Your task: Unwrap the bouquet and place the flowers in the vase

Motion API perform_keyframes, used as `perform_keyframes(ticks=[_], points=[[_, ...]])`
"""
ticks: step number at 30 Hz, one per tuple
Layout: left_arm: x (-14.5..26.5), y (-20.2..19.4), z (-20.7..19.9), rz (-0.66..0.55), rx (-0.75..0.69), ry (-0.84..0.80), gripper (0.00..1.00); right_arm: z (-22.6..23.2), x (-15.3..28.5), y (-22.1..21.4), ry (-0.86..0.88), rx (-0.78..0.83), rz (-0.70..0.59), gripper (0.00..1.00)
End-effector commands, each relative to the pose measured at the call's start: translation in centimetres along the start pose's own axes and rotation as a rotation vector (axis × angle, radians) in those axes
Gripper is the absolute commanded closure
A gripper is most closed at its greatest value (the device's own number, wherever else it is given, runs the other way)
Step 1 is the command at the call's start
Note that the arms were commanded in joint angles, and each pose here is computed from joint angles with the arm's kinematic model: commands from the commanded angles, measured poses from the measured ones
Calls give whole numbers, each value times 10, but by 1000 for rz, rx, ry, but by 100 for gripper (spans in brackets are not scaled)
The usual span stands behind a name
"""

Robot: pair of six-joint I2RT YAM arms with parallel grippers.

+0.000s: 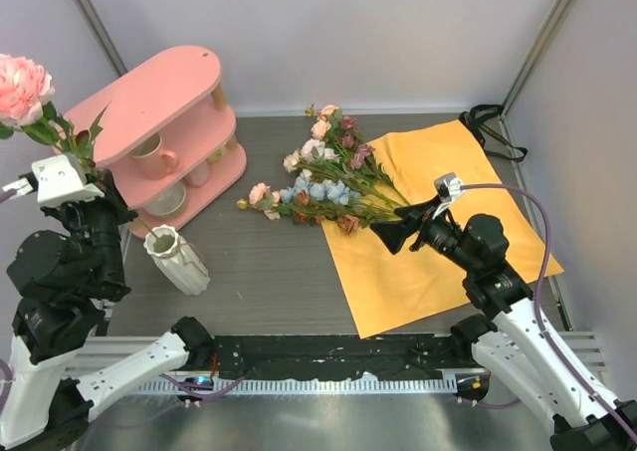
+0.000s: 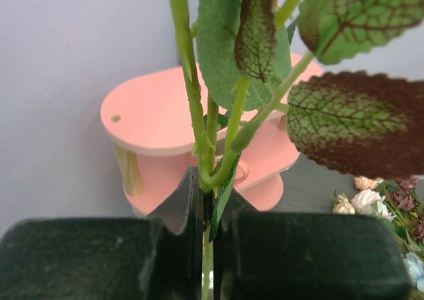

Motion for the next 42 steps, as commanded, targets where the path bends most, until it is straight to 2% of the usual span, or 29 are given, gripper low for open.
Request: perform_keyframes(ticks=[1, 5, 9, 14, 16, 19, 22, 25, 26, 27, 28, 29, 31, 32, 33, 34, 35, 37, 39, 41, 42], points=[[1, -18, 6, -37, 140, 114, 100, 1, 1, 2, -1, 12, -16, 8], [-1, -49, 4, -16, 154, 145, 97, 0, 2, 0, -5, 9, -19, 8], [-1, -80, 6, 19, 154, 229, 87, 1, -1, 4, -3, -3, -7, 8], [5, -113, 16, 40, 181, 327, 82, 0, -2, 4, -6, -13, -4, 8], [6, -120, 17, 36, 221, 340, 80, 1, -2, 3, -4, -23, -2, 8], [6, -130, 17, 44, 234, 343, 74, 1, -3, 2, -4, -35, 2, 8], [6, -139, 16, 59, 217, 349, 73, 1, -4, 1, -5, -47, 11, 8], [6, -144, 15, 73, 208, 352, 64, 1, -3, 0, -5, -55, 13, 8], [6, -146, 15, 79, 204, 350, 53, 1, -3, 0, -8, -61, 13, 8], [7, -146, 15, 83, 205, 346, 46, 1, -3, 0, -12, -63, 9, 8], [8, -148, 16, 101, 190, 337, 40, 0, -4, -1, -21, -66, 13, 8], [9, -144, 16, 105, 222, 331, 28, -1, -4, -5, -31, -88, 44, 8], [13, -141, 19, 139, 225, 312, 18, -3, -6, -4, -50, -103, 67, 8], [15, -134, 18, 160, 257, 282, 9, -3, -7, -4, -54, -108, 79, 9], [17, -132, 18, 174, 293, 272, 5, -3, -10, -1, -57, -117, 92, 9], [20, -131, 22, 202, 279, 266, 2, -5, -11, -2, -72, -126, 112, 9], [24, -125, 21, 234, 324, 227, 0, -5, -12, -2, -73, -125, 123, 9], [30, -122, 21, 286, 350, 186, 0, -8, -15, 1, -99, -127, 128, 9], [38, -116, 16, 369, 408, 76, 0, -11, -18, 4, -128, -116, 129, 9], [44, -107, 10, 411, 458, -27, 0, -25, -24, -1, -245, -99, 181, 8], [52, -105, 1, 486, 483, -149, 0, -32, -28, 4, -307, -82, 193, 7]])
Point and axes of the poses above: each gripper's point midway between its finger pads, its own x axis back along the fingers, its own z axis along the line the jaws close on, y = z × x, the point moved 9 cm from there along x, back along the fingers, and after that the axes turned 11 degrees about x, right-handed, at the moved point
